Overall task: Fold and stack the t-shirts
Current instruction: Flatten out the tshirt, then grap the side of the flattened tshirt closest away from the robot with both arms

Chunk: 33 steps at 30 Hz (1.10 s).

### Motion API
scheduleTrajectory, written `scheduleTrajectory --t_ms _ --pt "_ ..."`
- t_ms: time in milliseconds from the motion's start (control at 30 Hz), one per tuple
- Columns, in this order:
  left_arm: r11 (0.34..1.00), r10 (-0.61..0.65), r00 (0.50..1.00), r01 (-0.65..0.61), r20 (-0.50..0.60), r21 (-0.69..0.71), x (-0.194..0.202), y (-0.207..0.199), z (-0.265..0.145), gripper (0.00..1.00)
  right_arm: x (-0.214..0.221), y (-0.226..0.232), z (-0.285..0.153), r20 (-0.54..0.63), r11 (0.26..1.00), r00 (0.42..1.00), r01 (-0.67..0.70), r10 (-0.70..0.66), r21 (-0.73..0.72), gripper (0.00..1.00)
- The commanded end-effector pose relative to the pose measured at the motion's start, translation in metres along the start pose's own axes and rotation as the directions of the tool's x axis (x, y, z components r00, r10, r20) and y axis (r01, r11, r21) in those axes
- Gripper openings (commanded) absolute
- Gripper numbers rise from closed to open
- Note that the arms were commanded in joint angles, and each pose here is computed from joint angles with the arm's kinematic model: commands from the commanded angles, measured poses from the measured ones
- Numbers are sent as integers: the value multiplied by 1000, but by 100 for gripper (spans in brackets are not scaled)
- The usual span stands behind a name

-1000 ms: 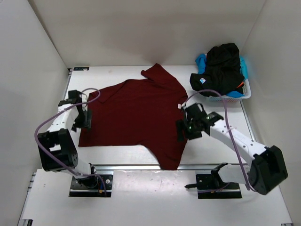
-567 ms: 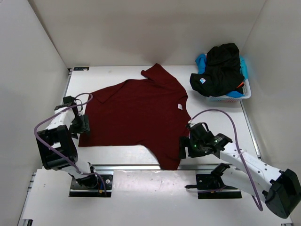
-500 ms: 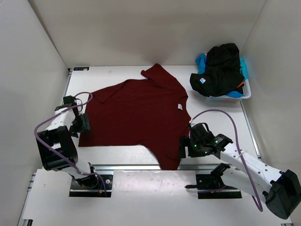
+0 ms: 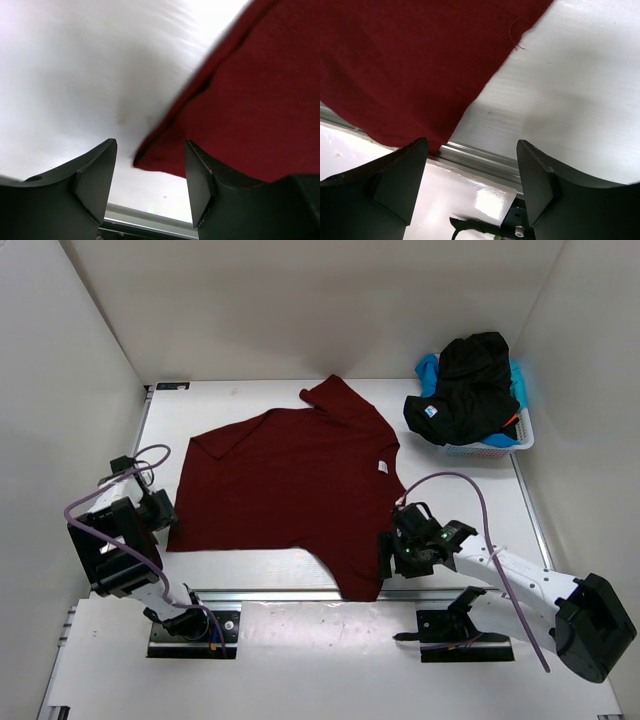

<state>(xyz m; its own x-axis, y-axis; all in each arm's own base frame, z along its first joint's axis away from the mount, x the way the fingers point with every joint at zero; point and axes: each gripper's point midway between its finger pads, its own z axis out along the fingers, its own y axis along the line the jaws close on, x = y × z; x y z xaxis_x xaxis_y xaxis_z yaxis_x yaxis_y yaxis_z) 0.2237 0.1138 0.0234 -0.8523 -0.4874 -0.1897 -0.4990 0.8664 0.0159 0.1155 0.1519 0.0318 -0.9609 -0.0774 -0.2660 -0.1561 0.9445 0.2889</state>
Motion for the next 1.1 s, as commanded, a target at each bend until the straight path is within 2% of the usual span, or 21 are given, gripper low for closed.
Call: scheduleTrajectory --t_ms 0,133,267,333,400,433,467,700,767,900,1000,1033,1067 --pt "994 12 1000 -12 4 112 -1 -23 2 67 -10 3 2 40 1000 999 1 -2 12 69" --pt "990 46 999 -44 -13 137 1 -31 5 64 -12 2 5 49 1000 999 -11 10 29 69" --pt "990 28 997 -18 -67 138 4 -27 13 49 -13 4 7 39 999 999 3 -5 43 70" --pt "989 41 995 -26 -94 149 9 -30 17 37 -12 7 8 25 999 999 23 -24 41 70" --pt "987 55 992 -36 -118 159 17 -32 22 16 -12 8 11 16 998 999 34 -35 44 70" --pt "985 62 992 -44 -108 168 17 -35 21 3 -13 11 11 15 998 999 46 -47 36 70" --pt "980 70 992 -48 -109 193 18 -39 20 0 -11 12 12 11 998 999 47 -48 33 70" --pt "962 141 989 -126 -44 241 19 -56 2 0 3 32 11 -19 993 994 104 -105 -60 68" --pt "960 154 987 -141 -35 241 20 -59 -2 0 14 31 13 -67 994 994 83 -88 -71 64" --pt "957 163 986 -149 -34 250 14 -58 -8 0 22 33 19 -80 991 992 93 -101 -91 55" --pt "956 174 984 -157 -44 248 17 -58 -8 0 16 44 22 -62 977 991 107 -121 -183 41" --pt "957 172 984 -155 -49 245 18 -57 -7 0 10 46 25 -47 973 991 113 -125 -202 34" --pt "958 166 985 -150 -48 243 15 -55 -8 0 7 50 27 -42 968 990 123 -135 -220 22"
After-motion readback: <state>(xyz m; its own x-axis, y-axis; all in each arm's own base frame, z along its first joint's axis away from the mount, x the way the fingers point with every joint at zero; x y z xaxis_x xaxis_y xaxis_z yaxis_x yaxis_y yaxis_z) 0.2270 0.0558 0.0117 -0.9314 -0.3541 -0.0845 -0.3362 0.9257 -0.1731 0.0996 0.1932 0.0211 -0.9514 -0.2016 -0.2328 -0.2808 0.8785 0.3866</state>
